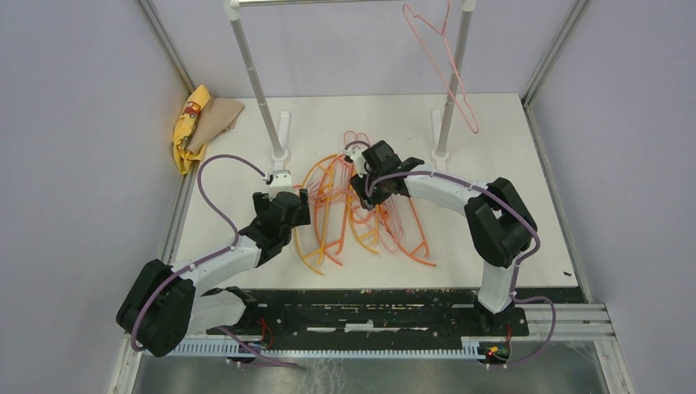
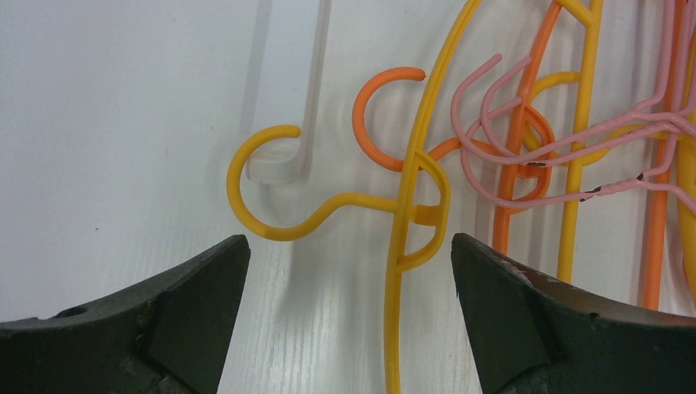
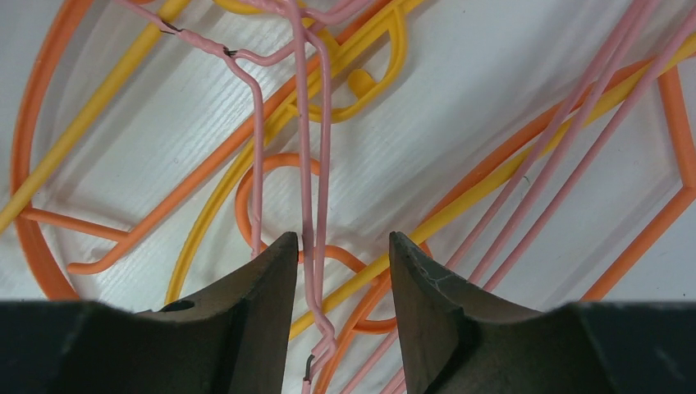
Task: Organize the hangers
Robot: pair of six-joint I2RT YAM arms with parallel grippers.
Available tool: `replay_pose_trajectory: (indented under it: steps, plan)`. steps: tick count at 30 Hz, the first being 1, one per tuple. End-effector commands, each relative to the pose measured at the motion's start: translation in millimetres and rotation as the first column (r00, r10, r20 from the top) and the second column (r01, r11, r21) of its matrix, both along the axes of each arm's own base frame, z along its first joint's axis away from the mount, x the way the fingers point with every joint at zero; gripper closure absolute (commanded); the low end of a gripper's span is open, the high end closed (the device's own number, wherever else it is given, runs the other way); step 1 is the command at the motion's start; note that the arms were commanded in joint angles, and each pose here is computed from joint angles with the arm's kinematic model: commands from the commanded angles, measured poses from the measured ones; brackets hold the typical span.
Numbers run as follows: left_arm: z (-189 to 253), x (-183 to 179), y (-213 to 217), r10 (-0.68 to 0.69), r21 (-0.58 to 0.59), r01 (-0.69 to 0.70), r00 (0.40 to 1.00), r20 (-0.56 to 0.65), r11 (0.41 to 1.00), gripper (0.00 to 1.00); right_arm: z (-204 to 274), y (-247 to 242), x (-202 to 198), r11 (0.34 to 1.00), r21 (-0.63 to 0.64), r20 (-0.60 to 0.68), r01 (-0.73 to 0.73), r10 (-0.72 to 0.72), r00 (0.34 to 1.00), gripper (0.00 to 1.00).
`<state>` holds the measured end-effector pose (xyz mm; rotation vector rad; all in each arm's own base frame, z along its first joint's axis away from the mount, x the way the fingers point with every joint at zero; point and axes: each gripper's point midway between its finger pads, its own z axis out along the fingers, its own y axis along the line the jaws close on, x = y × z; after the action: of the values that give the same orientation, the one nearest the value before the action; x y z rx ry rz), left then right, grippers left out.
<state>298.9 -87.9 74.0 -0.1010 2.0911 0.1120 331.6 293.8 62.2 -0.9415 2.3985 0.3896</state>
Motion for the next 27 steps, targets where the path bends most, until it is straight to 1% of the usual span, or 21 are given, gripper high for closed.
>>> replay_pose_trajectory:
  steps: [1,5,9,13,15,16,19,20,22,24,27]
  plan:
    - [21,11,-7,0.026,-0.073,-0.020,0.996,0.082,0.997,0.01,10,7,18,1.000,0.031,0.061,-0.002,0.000,0.998,0.47]
    - [23,12,-7,0.026,-0.072,-0.020,0.996,0.085,0.997,0.01,3,5,18,1.000,0.027,0.048,0.007,-0.008,0.999,0.49]
    - [22,11,-7,0.027,-0.070,-0.021,0.996,0.085,0.997,0.01,-3,7,15,0.999,0.049,0.013,-0.001,0.000,1.000,0.57]
    - [23,11,-7,0.027,-0.071,-0.021,0.996,0.085,0.997,0.01,-11,7,11,0.999,0.046,-0.006,0.001,-0.001,1.000,0.60]
    - [23,11,-6,0.030,-0.070,-0.024,0.996,0.086,0.997,0.01,-12,6,10,0.999,0.049,-0.014,0.005,-0.004,1.000,0.69]
    - [22,10,-6,0.031,-0.071,-0.025,0.996,0.086,0.997,0.01,-12,7,9,0.999,0.052,-0.018,0.003,-0.002,1.000,0.71]
    - [23,10,-6,0.030,-0.072,-0.024,0.996,0.087,0.997,0.01,-12,5,9,0.999,0.052,-0.022,0.009,-0.007,1.000,0.72]
    - [24,10,-6,0.030,-0.072,-0.023,0.996,0.089,0.997,0.01,-12,5,9,0.999,0.051,-0.023,0.009,-0.008,1.000,0.76]
    - [24,10,-5,0.032,-0.073,-0.025,0.995,0.090,0.997,0.01,-9,4,9,0.998,0.057,-0.022,0.018,-0.017,1.000,0.90]
    - [24,9,-5,0.033,-0.072,-0.026,0.995,0.090,0.997,0.01,1,4,8,0.997,0.072,-0.013,0.027,-0.026,1.000,0.98]
    - [25,9,-3,0.041,-0.072,-0.034,0.995,0.095,0.997,0.01,23,3,5,0.993,0.110,0.011,0.029,-0.031,0.999,0.99]
